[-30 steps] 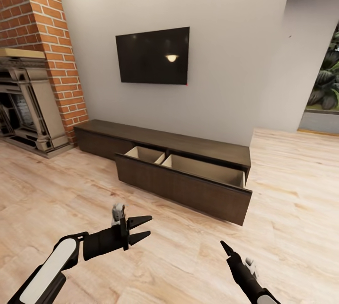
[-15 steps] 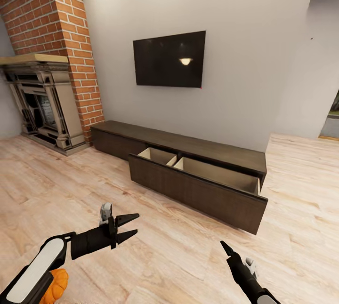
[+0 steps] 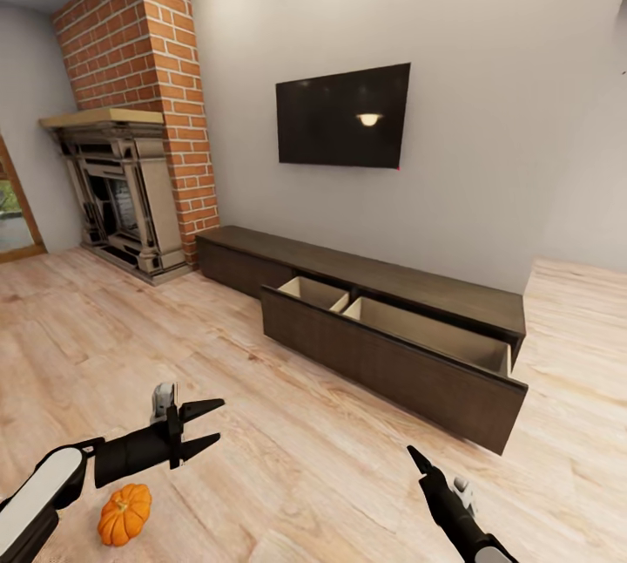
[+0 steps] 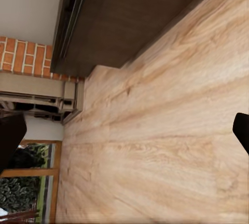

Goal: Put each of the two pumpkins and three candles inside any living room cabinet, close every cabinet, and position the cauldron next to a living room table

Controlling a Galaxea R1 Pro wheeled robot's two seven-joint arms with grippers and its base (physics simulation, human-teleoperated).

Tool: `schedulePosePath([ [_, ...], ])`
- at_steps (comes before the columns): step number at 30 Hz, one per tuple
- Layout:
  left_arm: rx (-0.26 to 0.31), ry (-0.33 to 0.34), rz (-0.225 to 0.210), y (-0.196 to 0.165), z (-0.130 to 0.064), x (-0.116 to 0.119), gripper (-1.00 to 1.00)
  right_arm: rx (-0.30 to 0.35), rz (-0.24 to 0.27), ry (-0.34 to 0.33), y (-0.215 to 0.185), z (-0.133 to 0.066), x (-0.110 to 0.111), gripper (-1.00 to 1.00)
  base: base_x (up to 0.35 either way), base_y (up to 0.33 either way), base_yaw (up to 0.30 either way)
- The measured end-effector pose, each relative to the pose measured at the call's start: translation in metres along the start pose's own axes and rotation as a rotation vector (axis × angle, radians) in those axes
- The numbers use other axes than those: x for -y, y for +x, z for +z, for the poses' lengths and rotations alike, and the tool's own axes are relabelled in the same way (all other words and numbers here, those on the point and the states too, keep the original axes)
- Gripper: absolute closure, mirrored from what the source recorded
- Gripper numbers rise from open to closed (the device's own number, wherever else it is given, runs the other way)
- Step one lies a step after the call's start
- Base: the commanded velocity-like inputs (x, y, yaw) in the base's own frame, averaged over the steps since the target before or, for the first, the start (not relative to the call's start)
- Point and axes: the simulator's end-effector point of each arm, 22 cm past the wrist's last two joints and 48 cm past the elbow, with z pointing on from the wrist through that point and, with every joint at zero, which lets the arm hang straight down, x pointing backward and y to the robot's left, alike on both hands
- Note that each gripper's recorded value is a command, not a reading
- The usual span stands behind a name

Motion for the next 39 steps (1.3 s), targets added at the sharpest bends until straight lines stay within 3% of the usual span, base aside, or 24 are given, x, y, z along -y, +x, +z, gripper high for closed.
schedulePosePath([
  [8, 0.044, -0.01, -0.036, -0.014, -0.013, -0.011, -1.0, 0.023, -0.021, -0.01, -0.006, 0.0, -0.005, -1.0, -0.063, 0.01, 0.19],
  [18, 0.047, -0.009, -0.035, -0.015, -0.013, -0.01, -1.0, -0.008, -0.069, -0.02, -0.002, -0.001, -0.007, -1.0, -0.246, 0.14, 0.06],
  [39, 0.052, 0.007, -0.014, -0.014, -0.016, 0.002, -1.0, 0.008, -0.089, -0.039, -0.005, 0.0, -0.02, -1.0, -0.119, 0.02, 0.163],
])
